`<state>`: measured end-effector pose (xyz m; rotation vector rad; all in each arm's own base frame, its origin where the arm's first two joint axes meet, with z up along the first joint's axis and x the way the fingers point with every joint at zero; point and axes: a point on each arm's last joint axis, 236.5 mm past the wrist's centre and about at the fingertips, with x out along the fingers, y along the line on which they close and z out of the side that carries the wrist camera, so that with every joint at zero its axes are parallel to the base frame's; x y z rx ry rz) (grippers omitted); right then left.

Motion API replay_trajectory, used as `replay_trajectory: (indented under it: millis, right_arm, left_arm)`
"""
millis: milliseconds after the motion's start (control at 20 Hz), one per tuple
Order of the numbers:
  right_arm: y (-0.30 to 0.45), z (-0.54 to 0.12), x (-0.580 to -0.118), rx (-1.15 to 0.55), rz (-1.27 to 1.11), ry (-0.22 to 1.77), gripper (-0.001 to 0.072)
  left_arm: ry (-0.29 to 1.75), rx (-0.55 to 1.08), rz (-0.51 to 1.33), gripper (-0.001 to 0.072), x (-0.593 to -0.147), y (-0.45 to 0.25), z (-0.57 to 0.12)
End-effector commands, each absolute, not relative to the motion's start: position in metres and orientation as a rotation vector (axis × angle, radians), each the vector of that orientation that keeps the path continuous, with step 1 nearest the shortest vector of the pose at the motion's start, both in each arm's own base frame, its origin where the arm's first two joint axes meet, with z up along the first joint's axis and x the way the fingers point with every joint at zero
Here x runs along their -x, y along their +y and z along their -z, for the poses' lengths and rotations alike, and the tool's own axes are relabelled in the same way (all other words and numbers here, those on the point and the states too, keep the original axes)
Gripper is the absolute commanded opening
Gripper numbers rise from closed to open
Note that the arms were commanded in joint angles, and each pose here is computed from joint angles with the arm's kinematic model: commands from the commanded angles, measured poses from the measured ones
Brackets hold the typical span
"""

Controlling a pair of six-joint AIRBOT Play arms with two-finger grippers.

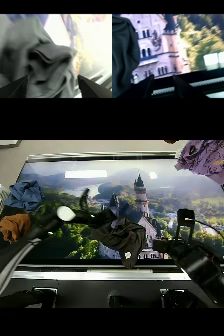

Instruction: Fold the clothes and pants, and hang the long-sleeved shirts on hangers.

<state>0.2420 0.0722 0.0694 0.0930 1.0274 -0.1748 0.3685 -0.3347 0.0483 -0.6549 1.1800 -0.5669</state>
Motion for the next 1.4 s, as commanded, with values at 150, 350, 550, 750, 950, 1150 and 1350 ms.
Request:
replay_trajectory:
  millis: [150, 350, 550, 750, 950, 1150, 1350]
  right_arm:
    - [0.101, -0.021, -0.296, -0.705, 0.021, 1.222, 0.0494]
    - [0.045, 0.016, -0.322, -1.041, 0.136, 1.287, 0.0638]
    - [0.072, 0.034, -0.332, -0.922, -0.010, 1.311, 0.0501]
    - [0.113, 0.082, -0.311, -0.841, -0.123, 1.515, 0.0498]
    - [0.130, 0.089, -0.317, -0.792, -0.207, 1.492, 0.0344]
    - [0.132, 0.087, -0.314, -0.789, -0.228, 1.500, 0.0034]
    - [0.132, 0.077, -0.310, -0.764, -0.250, 1.496, 0.0034]
  left_arm:
    - [1.113, 0.627, 0.436, 0.0709, -0.394, -0.211, -0.090]
    - [1.118, 0.664, 0.374, 0.0709, -0.402, -0.180, -0.087]
    - [1.115, 0.662, 0.363, 0.0709, -0.404, -0.176, -0.085]
    - [1.115, 0.663, 0.363, 0.0709, -0.404, -0.176, -0.085]
    - [1.117, 0.670, 0.359, 0.0705, -0.404, -0.176, -0.085]
    - [1.200, 0.651, 0.272, 0.0413, -0.396, -0.163, -0.048]
    - [1.320, 0.684, 0.289, 0.0608, -0.373, -0.169, 0.022]
